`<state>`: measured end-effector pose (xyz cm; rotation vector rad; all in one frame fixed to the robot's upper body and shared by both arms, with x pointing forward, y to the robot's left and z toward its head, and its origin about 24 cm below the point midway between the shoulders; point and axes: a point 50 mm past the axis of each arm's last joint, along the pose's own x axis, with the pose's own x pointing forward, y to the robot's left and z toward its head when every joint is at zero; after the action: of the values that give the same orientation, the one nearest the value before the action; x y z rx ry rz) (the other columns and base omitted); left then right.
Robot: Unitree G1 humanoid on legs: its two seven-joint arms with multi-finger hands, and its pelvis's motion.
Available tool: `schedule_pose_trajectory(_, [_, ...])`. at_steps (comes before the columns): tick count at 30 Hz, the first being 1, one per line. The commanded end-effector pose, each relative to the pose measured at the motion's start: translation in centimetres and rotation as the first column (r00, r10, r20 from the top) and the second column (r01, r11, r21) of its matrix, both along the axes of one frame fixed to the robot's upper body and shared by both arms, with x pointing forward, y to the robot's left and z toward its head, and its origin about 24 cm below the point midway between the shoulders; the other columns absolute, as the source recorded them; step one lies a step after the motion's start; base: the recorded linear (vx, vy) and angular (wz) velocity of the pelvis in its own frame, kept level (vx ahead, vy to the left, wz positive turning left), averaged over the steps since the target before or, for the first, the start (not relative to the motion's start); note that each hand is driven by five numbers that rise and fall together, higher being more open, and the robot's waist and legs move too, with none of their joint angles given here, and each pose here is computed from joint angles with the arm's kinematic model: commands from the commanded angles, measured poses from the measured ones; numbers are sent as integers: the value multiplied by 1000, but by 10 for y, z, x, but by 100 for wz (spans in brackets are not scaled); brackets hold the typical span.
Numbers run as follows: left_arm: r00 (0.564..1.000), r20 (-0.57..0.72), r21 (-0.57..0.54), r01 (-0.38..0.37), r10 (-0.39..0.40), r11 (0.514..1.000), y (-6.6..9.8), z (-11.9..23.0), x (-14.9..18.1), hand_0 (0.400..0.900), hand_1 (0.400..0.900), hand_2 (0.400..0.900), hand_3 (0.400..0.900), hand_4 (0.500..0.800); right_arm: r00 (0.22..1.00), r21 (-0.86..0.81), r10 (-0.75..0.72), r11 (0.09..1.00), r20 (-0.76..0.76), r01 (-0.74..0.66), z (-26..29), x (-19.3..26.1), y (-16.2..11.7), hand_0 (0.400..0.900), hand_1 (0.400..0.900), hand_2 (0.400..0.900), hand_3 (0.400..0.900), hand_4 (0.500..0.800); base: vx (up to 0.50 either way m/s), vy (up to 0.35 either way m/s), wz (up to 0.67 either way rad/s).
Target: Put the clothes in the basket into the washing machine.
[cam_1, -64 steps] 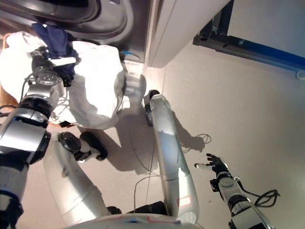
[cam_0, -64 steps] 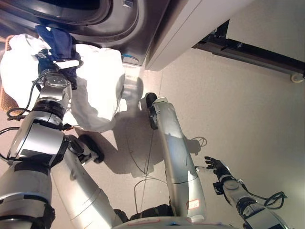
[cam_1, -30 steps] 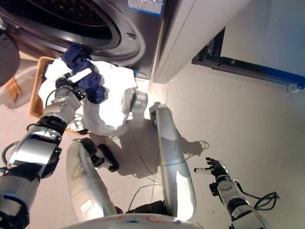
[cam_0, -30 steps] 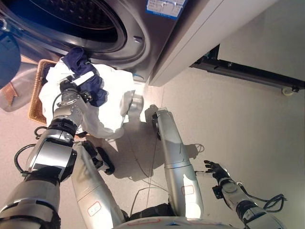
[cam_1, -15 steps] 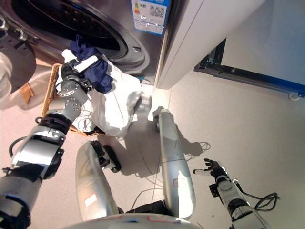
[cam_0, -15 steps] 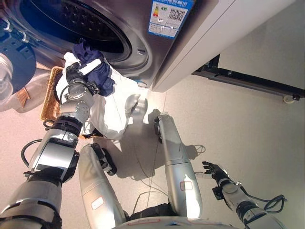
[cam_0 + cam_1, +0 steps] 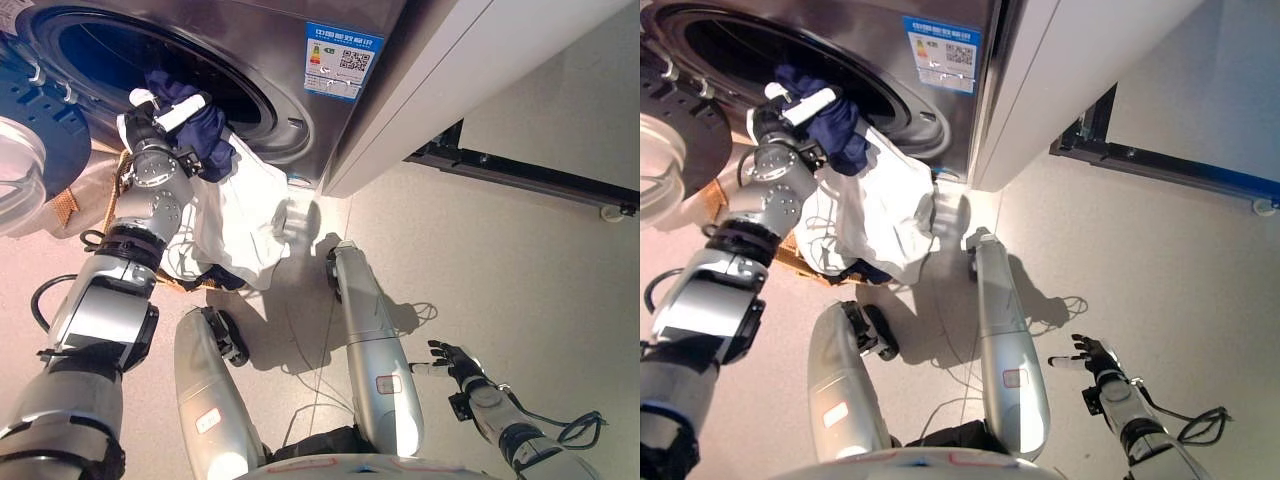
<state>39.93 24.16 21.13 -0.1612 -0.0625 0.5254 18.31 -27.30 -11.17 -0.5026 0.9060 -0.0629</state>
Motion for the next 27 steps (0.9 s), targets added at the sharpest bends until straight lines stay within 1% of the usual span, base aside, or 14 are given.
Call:
schedule_pose_trajectory(1, [952, 307, 140, -35, -9, 990, -2, 95, -10, 400, 400, 400, 400, 500, 971, -124, -128, 987, -200, 104, -11, -72, -49, 900, 900, 900, 900, 800, 3, 21, -4])
schedule_pose_trajectory(3, [953, 303, 160, -63, 12, 985, 1, 98, -11, 400, 400, 400, 400, 500, 971, -126, -133, 986, -199, 109, -10, -71, -50, 900, 900, 900, 900, 800, 2, 24, -5])
schedule_pose_trajectory(6, [943, 333, 166, -79, 19, 983, 4, 106, -13, 400, 400, 400, 400, 500, 967, -135, -148, 983, -206, 121, -10, -75, -53, 900, 900, 900, 900, 800, 3, 32, -4])
schedule_pose_trajectory(8, [935, 356, 160, -77, 15, 984, 3, 111, -15, 400, 400, 400, 400, 500, 965, -141, -158, 982, -211, 129, -10, -78, -55, 900, 900, 900, 900, 800, 0, 0, 0])
schedule_pose_trajectory(10, [928, 371, 143, -58, 1, 988, 3, 114, -16, 400, 400, 400, 400, 500, 963, -143, -162, 981, -213, 133, -9, -80, -57, 900, 900, 900, 900, 800, -6, 20, -5])
schedule_pose_trajectory(11, [926, 378, 135, -55, -1, 989, 3, 116, -16, 573, 573, 573, 573, 604, 963, -144, -163, 980, -212, 134, -9, -80, -59, 900, 900, 900, 900, 800, -9, 27, -6])
schedule_pose_trajectory(12, [927, 375, 128, -49, -3, 991, 3, 116, -16, 900, 900, 900, 900, 800, 964, -145, -164, 980, -211, 136, -8, -79, -60, 900, 900, 900, 900, 800, -11, 42, -8])
schedule_pose_trajectory(14, [936, 351, 117, -22, -20, 993, 3, 112, -13, 900, 900, 900, 900, 800, 965, -149, -162, 980, -207, 132, -6, -77, -62, 900, 900, 900, 900, 800, -9, 42, -8])
schedule_pose_trajectory(16, [939, 344, 112, -24, -16, 993, 4, 111, -12, 900, 900, 900, 900, 800, 966, -150, -157, 980, -206, 127, -5, -75, -63, 900, 900, 900, 900, 800, -18, 24, -5])
schedule_pose_trajectory(22, [953, 302, 90, 5, -32, 996, 2, 102, -8, 900, 900, 900, 900, 800, 969, -151, -151, 981, -193, 123, -5, -71, -61, 900, 900, 900, 900, 800, -33, -2, 2])
schedule_pose_trajectory(27, [958, 284, 70, 9, -29, 997, 6, 98, -7, 900, 900, 900, 900, 800, 972, -139, -141, 983, -188, 116, -5, -68, -59, 900, 900, 900, 900, 800, -4, -2, 1])
